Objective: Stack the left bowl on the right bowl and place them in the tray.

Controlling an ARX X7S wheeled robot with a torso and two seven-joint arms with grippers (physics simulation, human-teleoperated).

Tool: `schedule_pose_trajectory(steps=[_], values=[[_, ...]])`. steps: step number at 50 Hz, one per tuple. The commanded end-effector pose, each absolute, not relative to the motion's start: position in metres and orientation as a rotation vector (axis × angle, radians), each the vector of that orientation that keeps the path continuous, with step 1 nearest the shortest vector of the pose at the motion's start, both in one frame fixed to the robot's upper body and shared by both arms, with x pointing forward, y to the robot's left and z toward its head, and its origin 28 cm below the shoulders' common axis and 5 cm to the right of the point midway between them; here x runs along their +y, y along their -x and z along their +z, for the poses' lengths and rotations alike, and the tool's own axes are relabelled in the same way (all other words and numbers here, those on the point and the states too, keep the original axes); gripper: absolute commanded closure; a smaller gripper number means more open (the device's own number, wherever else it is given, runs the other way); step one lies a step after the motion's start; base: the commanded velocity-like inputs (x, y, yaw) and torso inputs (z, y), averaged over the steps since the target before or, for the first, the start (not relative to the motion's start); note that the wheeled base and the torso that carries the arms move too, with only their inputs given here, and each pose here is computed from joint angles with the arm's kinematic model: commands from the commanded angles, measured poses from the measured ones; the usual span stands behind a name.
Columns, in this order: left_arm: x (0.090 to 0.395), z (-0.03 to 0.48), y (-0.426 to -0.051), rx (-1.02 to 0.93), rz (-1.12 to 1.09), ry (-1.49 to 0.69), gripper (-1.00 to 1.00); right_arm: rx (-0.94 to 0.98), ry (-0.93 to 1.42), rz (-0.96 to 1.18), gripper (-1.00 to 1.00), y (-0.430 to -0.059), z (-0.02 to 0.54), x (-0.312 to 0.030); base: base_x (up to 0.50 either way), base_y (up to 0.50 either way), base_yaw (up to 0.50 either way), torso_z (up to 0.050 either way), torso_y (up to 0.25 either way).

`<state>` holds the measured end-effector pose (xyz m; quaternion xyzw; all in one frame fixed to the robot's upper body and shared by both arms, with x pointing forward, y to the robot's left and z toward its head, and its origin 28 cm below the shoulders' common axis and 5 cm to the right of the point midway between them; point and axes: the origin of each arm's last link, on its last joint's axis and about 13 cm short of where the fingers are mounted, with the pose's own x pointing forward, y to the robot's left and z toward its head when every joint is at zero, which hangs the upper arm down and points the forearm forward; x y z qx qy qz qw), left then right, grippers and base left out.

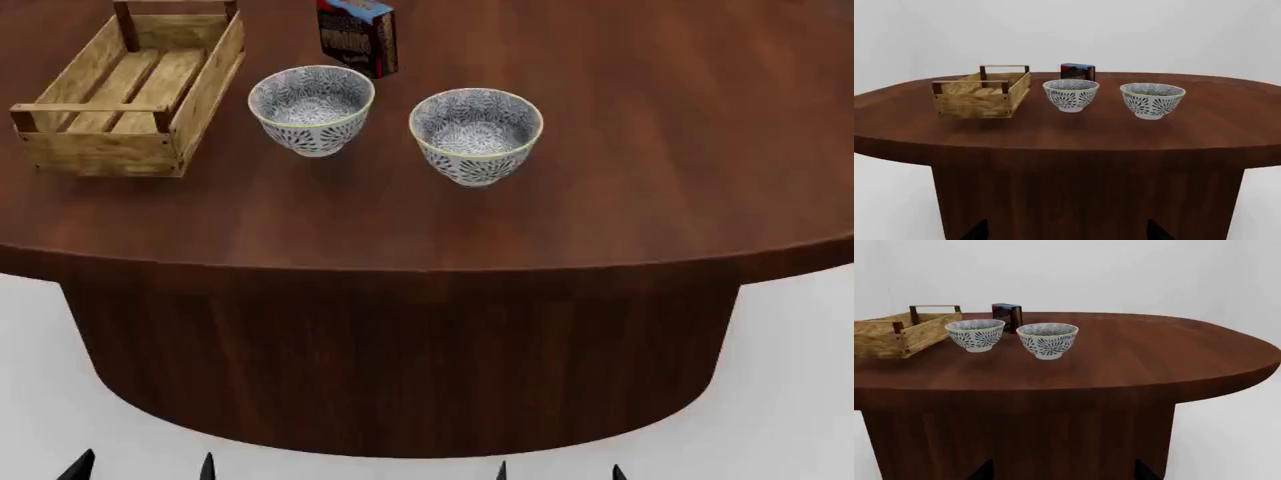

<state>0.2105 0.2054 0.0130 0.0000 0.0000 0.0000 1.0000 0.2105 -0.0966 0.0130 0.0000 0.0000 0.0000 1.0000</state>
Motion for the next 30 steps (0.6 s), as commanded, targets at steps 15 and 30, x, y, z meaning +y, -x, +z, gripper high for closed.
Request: schedule_pose_trajectory(steps=[15,30], values=[[0.209,0.032,-0.206,-0.065,0.020,-0.066,-1.00,-0.003,-0.048,0.059,-1.00,-0.205,0.039,-0.095,0.00,0.00,0.00,0.000,0.000],[0.235,0.102,-0.207,-0.086,0.115,-0.104,-1.00,-0.039,0.162,0.042,-1.00,-0.192,0.119,-0.095,0.00,0.00,0.00,0.000,0.000]])
